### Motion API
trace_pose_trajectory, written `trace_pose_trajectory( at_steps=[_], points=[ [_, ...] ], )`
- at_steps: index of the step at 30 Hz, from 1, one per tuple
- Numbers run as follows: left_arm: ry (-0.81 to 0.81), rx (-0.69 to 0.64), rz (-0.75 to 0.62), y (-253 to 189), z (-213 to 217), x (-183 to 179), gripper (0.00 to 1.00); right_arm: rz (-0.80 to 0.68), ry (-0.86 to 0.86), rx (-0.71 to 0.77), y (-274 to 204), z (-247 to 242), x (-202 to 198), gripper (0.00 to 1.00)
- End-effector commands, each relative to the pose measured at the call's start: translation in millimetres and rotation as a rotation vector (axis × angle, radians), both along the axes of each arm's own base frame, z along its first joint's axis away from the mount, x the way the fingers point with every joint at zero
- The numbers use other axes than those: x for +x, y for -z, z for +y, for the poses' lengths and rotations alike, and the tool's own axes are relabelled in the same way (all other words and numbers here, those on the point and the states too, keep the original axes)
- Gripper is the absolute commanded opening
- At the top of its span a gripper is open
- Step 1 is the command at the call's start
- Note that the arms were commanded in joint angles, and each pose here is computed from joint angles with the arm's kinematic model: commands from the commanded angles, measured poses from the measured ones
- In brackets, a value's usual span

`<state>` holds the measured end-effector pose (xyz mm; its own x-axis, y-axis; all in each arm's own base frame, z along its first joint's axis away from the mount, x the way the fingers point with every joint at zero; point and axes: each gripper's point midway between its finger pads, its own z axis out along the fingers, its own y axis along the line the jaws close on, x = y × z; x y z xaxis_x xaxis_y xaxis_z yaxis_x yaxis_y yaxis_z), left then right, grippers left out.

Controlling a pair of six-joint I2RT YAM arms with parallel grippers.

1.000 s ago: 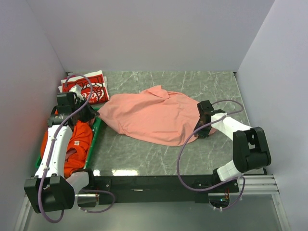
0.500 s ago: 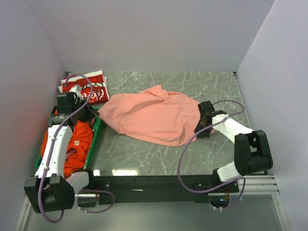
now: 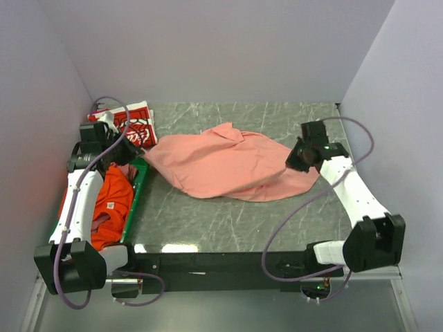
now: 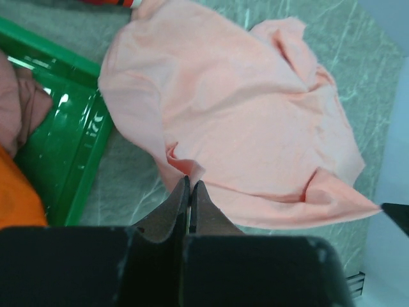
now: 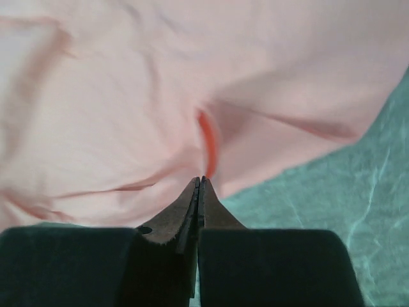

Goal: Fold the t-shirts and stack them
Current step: Flatten the tshirt out

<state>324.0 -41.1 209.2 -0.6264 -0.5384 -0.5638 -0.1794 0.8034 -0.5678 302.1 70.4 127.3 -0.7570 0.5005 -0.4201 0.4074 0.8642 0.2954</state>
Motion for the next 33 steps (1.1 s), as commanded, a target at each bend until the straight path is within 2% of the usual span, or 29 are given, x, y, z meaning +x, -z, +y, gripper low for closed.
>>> trace_pose_trajectory(
  at_steps=[1,7,10,12,15,19,22,26,29,33],
  points=[
    [0.016,-0.031,-0.157,-54,-4,23,0.00,-0.148,-0.014,0.015,-64,-8,7,0.00],
    [0.028,-0.040,-0.257,-102,-6,35,0.01,-0.360,0.017,0.031,-151,-19,3,0.00],
    [0.026,-0.063,-0.334,-131,-8,40,0.01,-0.445,0.024,0.015,-185,-26,-4,0.00],
    [0.030,-0.079,-0.357,-139,-10,43,0.00,-0.454,0.018,0.004,-189,-28,-4,0.00],
    [0.044,-0.092,-0.328,-129,-12,47,0.00,-0.366,-0.026,0.032,-159,-20,-2,0.00],
    [0.067,-0.101,-0.258,-98,-16,40,0.00,-0.244,-0.062,0.126,-79,-1,-2,0.00],
    [0.070,-0.092,-0.225,-81,-16,34,0.01,-0.198,-0.080,0.164,-42,7,3,0.05],
    [0.085,-0.084,-0.179,-62,-17,27,0.01,-0.154,-0.080,0.164,-14,8,18,0.19],
    [0.090,-0.071,-0.143,-48,-16,22,0.00,-0.128,-0.087,0.151,-1,9,34,0.25],
    [0.085,-0.069,-0.109,-35,-16,17,0.00,-0.076,-0.099,0.139,23,9,53,0.27]
  ],
)
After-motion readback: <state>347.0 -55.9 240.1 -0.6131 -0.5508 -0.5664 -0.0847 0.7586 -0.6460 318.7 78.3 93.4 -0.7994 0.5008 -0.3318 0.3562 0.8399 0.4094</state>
